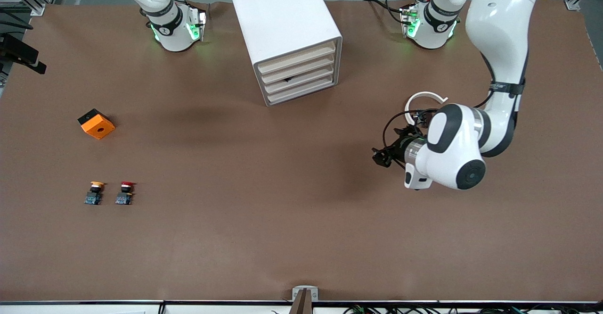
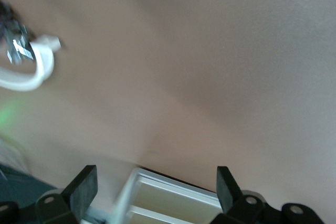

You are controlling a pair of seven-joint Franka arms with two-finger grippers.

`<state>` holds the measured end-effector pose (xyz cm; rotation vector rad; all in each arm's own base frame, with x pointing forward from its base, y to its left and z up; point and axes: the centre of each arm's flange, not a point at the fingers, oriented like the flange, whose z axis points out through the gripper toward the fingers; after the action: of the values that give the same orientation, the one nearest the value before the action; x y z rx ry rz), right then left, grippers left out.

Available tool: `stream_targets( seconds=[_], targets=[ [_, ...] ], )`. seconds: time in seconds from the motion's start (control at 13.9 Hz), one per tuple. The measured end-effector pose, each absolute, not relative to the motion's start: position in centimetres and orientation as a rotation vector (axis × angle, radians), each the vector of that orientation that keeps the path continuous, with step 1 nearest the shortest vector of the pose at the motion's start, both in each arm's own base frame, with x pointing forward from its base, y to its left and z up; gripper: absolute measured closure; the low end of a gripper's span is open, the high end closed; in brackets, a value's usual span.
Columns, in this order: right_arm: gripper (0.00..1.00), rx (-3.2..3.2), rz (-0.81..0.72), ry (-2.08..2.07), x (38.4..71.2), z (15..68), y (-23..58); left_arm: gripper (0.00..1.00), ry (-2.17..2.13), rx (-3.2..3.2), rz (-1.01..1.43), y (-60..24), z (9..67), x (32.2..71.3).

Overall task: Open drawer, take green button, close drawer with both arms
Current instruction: 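Lower the left gripper onto the drawer front and grip it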

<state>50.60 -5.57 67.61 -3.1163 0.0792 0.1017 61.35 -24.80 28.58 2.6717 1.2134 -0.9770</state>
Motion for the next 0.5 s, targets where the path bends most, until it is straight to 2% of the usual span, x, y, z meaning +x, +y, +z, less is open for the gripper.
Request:
stream_targets(
  seconds=[0.5],
  targets=[
    [0.00,-3.117,0.098,0.080,50.6,67.6,-5.6,0.00,1.885,2.296,-1.288,-29.7,23.2,59.5]
  ],
)
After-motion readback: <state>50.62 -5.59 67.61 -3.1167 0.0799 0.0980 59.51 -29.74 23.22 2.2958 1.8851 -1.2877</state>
